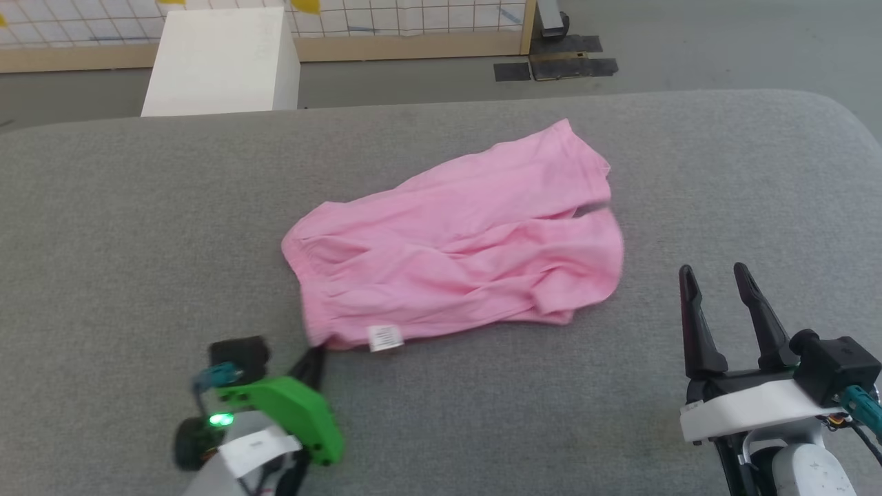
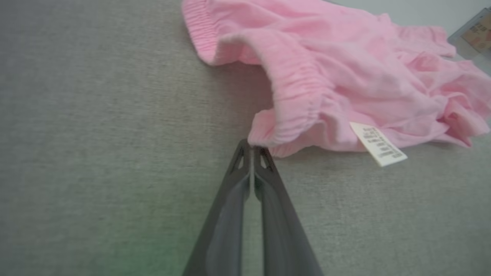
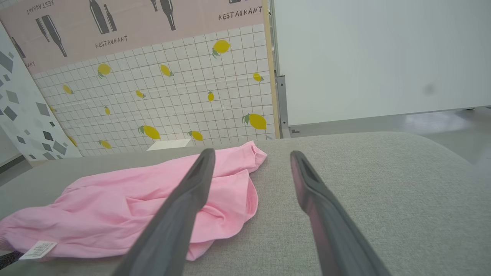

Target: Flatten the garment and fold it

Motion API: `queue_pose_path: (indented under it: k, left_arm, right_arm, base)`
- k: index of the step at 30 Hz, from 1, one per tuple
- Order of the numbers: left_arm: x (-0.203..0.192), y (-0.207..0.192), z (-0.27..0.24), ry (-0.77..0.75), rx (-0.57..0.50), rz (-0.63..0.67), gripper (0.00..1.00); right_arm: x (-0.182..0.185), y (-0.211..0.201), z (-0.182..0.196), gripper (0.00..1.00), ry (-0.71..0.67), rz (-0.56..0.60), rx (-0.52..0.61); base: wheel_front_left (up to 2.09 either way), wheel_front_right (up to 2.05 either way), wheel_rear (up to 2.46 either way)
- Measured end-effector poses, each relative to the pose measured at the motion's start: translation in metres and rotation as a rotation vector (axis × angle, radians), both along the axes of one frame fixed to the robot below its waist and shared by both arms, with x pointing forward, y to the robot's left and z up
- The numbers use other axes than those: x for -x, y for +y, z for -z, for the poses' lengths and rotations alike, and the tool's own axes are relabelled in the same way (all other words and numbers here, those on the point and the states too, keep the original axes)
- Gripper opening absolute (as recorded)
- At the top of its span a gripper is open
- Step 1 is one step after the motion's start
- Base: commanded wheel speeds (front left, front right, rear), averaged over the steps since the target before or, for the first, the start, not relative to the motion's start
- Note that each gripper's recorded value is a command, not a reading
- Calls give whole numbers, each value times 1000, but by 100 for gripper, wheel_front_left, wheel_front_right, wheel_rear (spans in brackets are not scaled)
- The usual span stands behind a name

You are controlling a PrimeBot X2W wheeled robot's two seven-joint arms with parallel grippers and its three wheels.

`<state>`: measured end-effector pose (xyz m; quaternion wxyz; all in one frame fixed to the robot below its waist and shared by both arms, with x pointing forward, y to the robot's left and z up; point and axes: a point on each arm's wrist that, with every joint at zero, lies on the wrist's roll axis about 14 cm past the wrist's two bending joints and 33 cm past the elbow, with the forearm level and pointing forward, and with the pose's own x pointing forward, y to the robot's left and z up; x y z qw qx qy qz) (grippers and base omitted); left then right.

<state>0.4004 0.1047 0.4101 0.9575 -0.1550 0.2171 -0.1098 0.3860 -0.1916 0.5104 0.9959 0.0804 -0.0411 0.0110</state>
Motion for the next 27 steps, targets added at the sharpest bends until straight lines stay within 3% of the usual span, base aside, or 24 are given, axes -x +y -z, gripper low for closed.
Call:
queue_pose_path:
  k: [5,6,7,13,16,21,27]
  left_arm:
    - [6,60,-8,6,-81,-147,0]
    - [6,66,-10,4,-84,-165,16]
    - [8,68,-11,5,-87,-169,100]
    - [22,59,-15,19,23,-194,100]
    - [28,70,-16,-8,38,-242,100]
    - [21,99,-57,-271,19,-369,100]
    - [11,97,-100,-455,40,-400,100]
  right_arm:
    - [-5,5,2,100,2,-16,-3]
    - [-5,7,2,100,2,-21,-3]
    - [-6,9,3,100,5,-28,-4]
    - [-10,26,9,100,38,-80,-8]
    - [-9,44,23,100,120,-138,-4]
    - [-2,91,49,100,285,-296,36]
    - [5,148,66,100,390,-489,161]
  base:
    - [0,0,0]
    - [0,0,0]
    - [0,0,0]
    - [0,0,0]
    - [0,0,0]
    - [0,0,0]
    - [0,0,0]
